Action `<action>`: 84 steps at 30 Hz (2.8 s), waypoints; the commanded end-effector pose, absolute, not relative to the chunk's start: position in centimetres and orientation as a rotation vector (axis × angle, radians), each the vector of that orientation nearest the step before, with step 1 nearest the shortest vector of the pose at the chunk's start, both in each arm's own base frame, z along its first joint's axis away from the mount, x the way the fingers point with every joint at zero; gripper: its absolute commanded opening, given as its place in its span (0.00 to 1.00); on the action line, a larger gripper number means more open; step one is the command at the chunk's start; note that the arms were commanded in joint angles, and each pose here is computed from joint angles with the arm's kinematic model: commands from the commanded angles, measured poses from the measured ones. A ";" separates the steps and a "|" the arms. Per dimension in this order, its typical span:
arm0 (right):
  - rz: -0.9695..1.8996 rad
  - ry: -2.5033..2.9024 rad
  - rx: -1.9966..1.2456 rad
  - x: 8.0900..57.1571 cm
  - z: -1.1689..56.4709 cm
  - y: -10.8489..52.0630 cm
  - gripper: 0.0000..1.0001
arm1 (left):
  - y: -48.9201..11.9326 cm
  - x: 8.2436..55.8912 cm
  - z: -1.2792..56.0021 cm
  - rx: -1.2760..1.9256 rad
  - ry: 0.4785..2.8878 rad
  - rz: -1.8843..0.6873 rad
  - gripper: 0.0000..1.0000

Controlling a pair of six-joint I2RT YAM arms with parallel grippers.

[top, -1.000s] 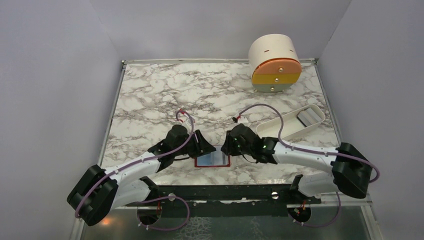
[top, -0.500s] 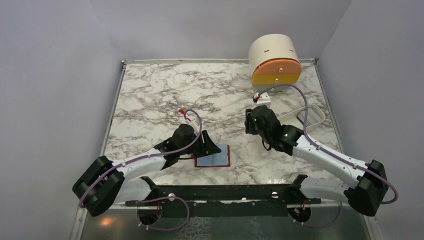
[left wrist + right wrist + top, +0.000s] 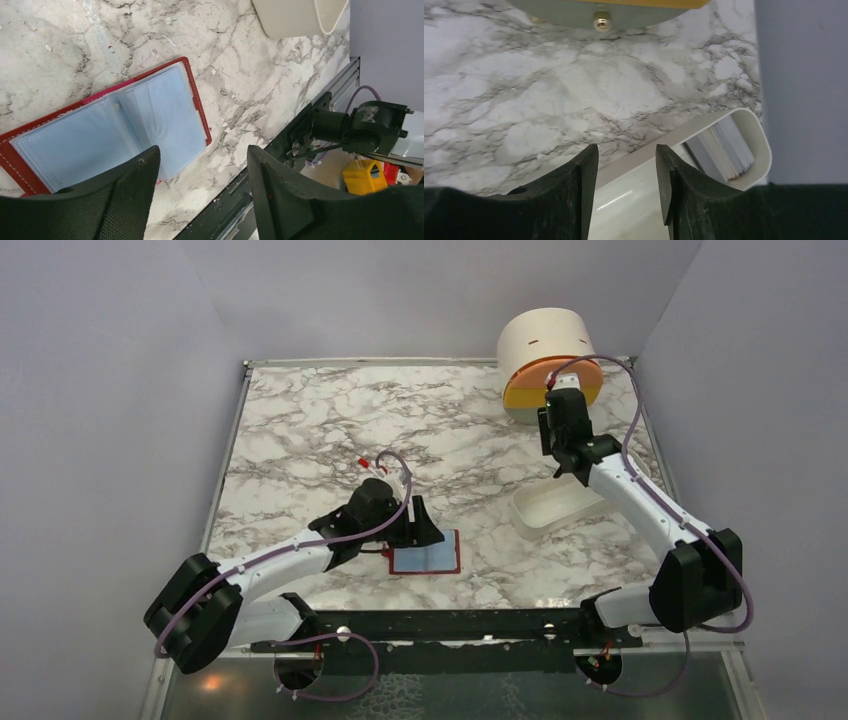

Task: Put the credit cards into the card holder
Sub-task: Pick up the credit card from the storage box.

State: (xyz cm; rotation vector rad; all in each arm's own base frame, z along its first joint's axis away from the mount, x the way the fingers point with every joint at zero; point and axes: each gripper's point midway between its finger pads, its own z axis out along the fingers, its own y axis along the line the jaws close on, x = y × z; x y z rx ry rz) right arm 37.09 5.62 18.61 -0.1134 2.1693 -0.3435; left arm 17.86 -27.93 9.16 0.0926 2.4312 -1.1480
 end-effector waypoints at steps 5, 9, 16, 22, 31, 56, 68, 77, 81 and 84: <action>-0.466 2.317 -0.214 38.5 15.8 -0.6 0.50 | -26.8 18.7 12.3 0.237 2.345 -1.022 0.93; -0.484 2.355 -0.251 37.7 14.4 -2.2 0.51 | -26.3 18.8 12.8 0.265 2.332 -0.981 0.99; -0.493 2.411 -0.332 35.8 12.3 -4.6 0.54 | -25.6 19.0 12.9 0.293 2.318 -0.929 0.99; -0.644 2.436 -0.322 34.9 11.6 -7.8 0.55 | -25.7 19.2 13.4 0.297 2.296 -0.938 0.99; -0.694 2.483 -0.353 35.5 9.1 -9.1 0.55 | -25.6 19.5 13.6 0.301 2.281 -0.921 0.99; -0.786 2.423 -0.316 37.1 8.8 -11.6 0.29 | -24.8 19.8 14.3 0.300 2.248 -0.886 0.99; -0.680 2.441 -0.313 37.1 9.6 -10.3 0.01 | -25.1 19.5 13.2 0.285 2.291 -0.905 0.99; -0.615 2.455 -0.242 35.9 11.1 -9.5 0.01 | -25.0 19.6 13.0 0.266 2.293 -0.896 0.99; -0.590 2.463 -0.203 35.7 12.2 -9.3 0.01 | -24.8 19.5 12.9 0.261 2.292 -0.896 0.98; -0.548 2.452 -0.161 35.8 13.3 -8.8 0.01 | -24.7 19.4 13.0 0.251 2.289 -0.900 0.97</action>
